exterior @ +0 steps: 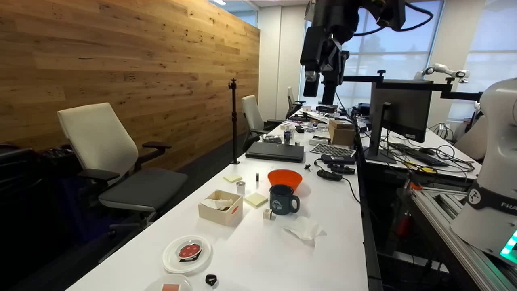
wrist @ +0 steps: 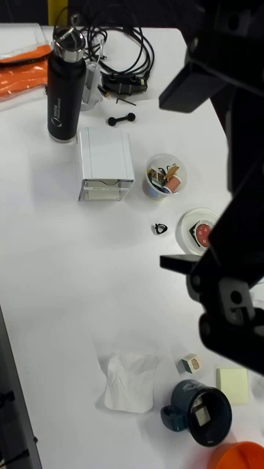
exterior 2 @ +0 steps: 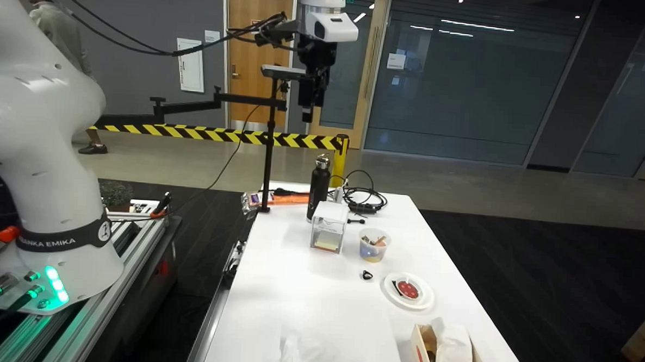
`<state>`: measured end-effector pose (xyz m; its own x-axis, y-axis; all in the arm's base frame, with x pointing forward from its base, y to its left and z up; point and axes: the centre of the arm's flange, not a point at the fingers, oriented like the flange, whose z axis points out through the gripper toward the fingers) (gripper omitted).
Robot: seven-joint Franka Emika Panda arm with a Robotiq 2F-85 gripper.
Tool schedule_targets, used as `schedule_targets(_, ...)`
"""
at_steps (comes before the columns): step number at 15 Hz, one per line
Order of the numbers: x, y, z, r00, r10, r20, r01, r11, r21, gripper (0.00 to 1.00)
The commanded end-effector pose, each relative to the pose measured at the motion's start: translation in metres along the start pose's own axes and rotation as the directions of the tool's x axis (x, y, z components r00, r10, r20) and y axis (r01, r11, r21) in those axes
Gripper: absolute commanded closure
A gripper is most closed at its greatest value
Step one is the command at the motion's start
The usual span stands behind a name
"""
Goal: Pick up one of the post-its
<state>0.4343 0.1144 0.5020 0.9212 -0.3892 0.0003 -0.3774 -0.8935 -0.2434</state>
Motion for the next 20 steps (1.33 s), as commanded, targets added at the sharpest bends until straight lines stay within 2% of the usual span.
schedule_targets(1,0.014,-0.011,0.018,0.998,0.061,-0.014,-0.061,0.998,0.021,0.0)
schedule_targets(2,0.023,-0.015,0.029,0.998,0.069,0.008,-0.07,0.996,0.059,0.0)
schedule_targets(6,0.063,-0.027,0.081,0.991,0.124,-0.041,-0.121,0.991,0.057,0.0)
schedule_targets(10,0.091,-0.028,0.127,0.994,0.113,-0.01,-0.112,0.993,0.037,0.0)
schedule_targets(16,0.111,-0.028,0.167,0.994,0.058,0.089,-0.058,0.998,0.002,0.0)
schedule_targets(19,0.118,-0.028,0.178,0.986,0.081,0.146,-0.082,0.997,0.002,0.0)
schedule_targets(20,0.105,-0.021,0.178,0.991,0.083,0.103,-0.082,0.997,-0.017,0.0)
